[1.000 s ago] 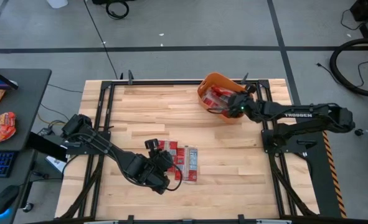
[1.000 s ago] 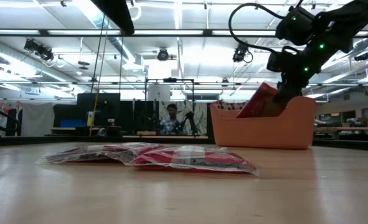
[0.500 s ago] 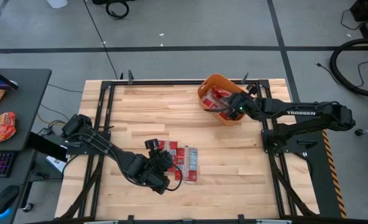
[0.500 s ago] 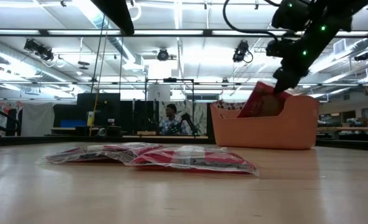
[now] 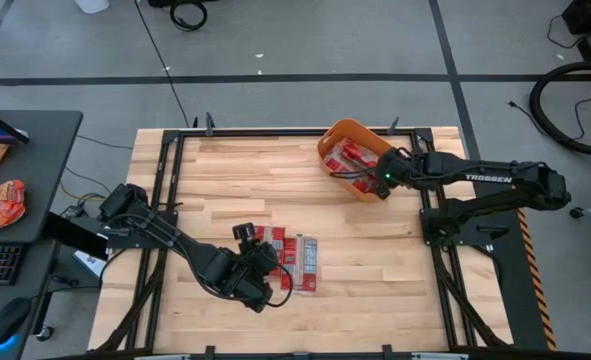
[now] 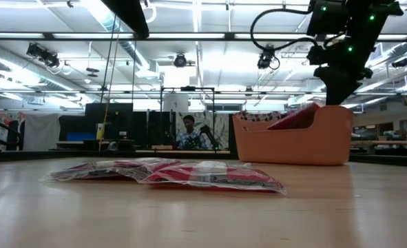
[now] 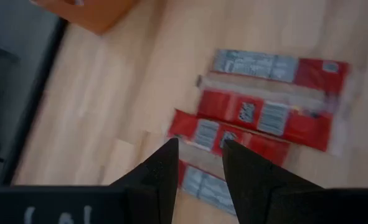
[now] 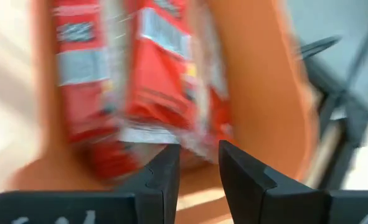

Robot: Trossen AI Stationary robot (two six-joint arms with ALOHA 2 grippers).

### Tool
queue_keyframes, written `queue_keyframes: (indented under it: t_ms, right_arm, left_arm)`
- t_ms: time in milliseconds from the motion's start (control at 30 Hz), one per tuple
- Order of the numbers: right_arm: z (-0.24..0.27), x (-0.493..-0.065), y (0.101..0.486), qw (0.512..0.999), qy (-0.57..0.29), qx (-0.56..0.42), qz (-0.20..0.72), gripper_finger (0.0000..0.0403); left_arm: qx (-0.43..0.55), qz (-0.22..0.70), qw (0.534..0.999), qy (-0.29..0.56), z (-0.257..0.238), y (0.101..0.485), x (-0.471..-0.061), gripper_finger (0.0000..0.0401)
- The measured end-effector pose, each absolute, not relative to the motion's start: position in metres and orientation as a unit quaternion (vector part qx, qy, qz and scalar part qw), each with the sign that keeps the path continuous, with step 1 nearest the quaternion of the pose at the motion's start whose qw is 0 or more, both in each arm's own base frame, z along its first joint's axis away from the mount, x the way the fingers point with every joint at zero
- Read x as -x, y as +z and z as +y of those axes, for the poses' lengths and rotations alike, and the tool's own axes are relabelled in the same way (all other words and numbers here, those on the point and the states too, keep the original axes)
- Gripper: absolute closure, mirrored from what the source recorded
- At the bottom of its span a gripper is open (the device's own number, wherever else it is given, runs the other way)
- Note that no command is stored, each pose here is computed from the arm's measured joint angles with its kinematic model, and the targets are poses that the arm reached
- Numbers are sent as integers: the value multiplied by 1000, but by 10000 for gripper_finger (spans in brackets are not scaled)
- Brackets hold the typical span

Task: Sort popcorn bags into baskets
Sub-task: Put the red popcorn bag into the orange bin

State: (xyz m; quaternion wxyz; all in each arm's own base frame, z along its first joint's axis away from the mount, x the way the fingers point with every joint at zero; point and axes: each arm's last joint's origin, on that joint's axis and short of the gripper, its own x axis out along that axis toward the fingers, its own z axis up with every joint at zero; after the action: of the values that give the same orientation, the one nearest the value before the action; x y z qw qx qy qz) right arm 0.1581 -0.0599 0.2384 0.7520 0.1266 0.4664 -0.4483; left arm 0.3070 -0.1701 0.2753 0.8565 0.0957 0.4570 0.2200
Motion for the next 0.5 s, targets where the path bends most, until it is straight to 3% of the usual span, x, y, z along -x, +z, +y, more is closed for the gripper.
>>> queue_keyframes:
  t_ms: [167,500]
  right_arm:
    - [-51,-164,251,774,-418,-126,460,288]
    - [-40,-175,285,811,-428,-77,392,288]
  left_arm:
    - [-128,437,854,251,-162,275,-312,271]
    - [-168,516,832,114,-159,262,-326,271]
